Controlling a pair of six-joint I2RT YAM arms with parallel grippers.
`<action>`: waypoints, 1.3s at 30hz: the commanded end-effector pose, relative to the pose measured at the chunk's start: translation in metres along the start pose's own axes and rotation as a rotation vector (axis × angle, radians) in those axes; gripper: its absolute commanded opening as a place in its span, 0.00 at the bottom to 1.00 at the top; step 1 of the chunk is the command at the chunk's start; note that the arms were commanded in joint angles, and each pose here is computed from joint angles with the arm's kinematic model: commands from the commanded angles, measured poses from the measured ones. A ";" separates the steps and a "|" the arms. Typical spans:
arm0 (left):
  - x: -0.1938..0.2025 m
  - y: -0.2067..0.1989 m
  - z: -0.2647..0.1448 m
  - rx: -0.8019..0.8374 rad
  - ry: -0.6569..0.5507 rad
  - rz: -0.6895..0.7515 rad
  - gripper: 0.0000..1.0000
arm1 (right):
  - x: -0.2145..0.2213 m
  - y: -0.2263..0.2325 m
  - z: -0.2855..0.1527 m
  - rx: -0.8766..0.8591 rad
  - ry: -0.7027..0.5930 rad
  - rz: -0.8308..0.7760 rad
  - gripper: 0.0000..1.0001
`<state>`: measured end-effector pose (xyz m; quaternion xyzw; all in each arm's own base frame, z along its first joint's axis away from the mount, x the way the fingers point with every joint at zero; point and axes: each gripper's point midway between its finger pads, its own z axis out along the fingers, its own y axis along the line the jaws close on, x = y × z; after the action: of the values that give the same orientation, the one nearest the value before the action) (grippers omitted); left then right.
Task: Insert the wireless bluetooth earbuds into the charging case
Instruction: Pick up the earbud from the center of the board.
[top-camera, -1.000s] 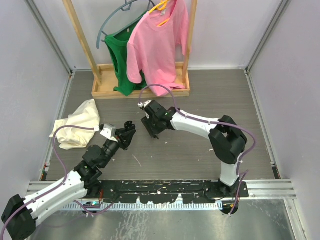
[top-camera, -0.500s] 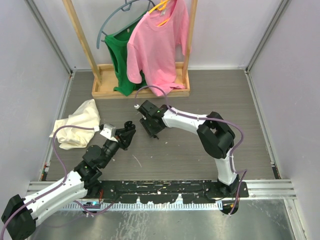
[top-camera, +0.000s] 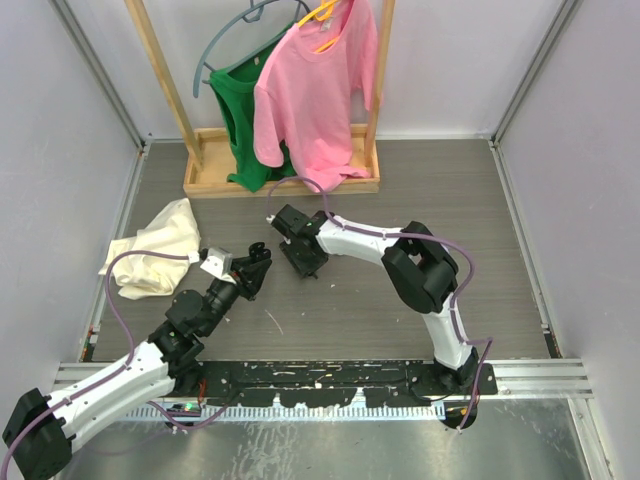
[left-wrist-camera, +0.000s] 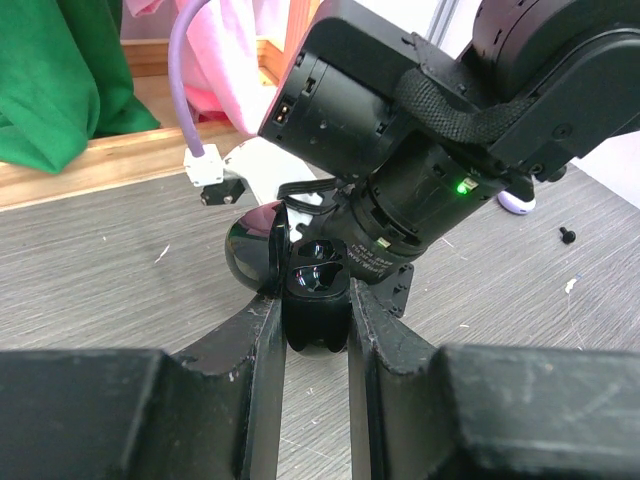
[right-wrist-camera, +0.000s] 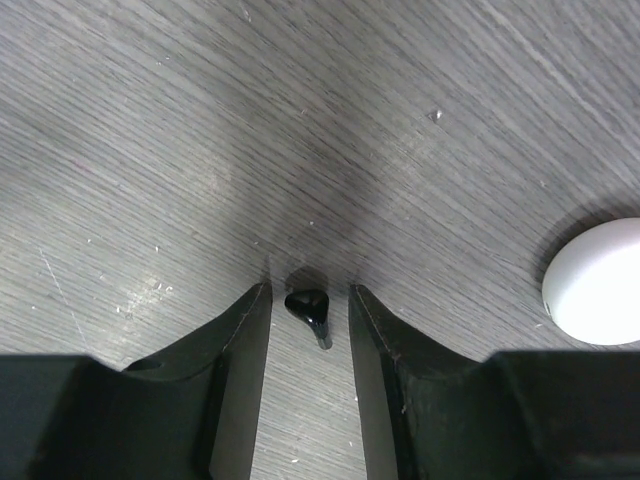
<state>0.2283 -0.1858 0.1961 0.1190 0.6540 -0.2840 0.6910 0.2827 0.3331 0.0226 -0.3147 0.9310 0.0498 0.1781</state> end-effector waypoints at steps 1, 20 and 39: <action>-0.014 -0.001 0.002 0.003 -0.050 0.007 0.00 | -0.013 0.003 -0.007 0.009 -0.023 0.005 0.42; -0.014 -0.002 0.001 0.008 -0.051 0.007 0.00 | -0.001 0.002 -0.005 0.018 0.019 0.012 0.38; -0.013 -0.003 0.002 0.016 -0.046 0.009 0.00 | 0.011 -0.004 -0.011 0.037 0.035 0.029 0.32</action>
<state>0.2281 -0.1861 0.1954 0.1201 0.6549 -0.2840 0.6899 0.2795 0.3308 0.0189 -0.3026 0.9375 0.0416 0.1670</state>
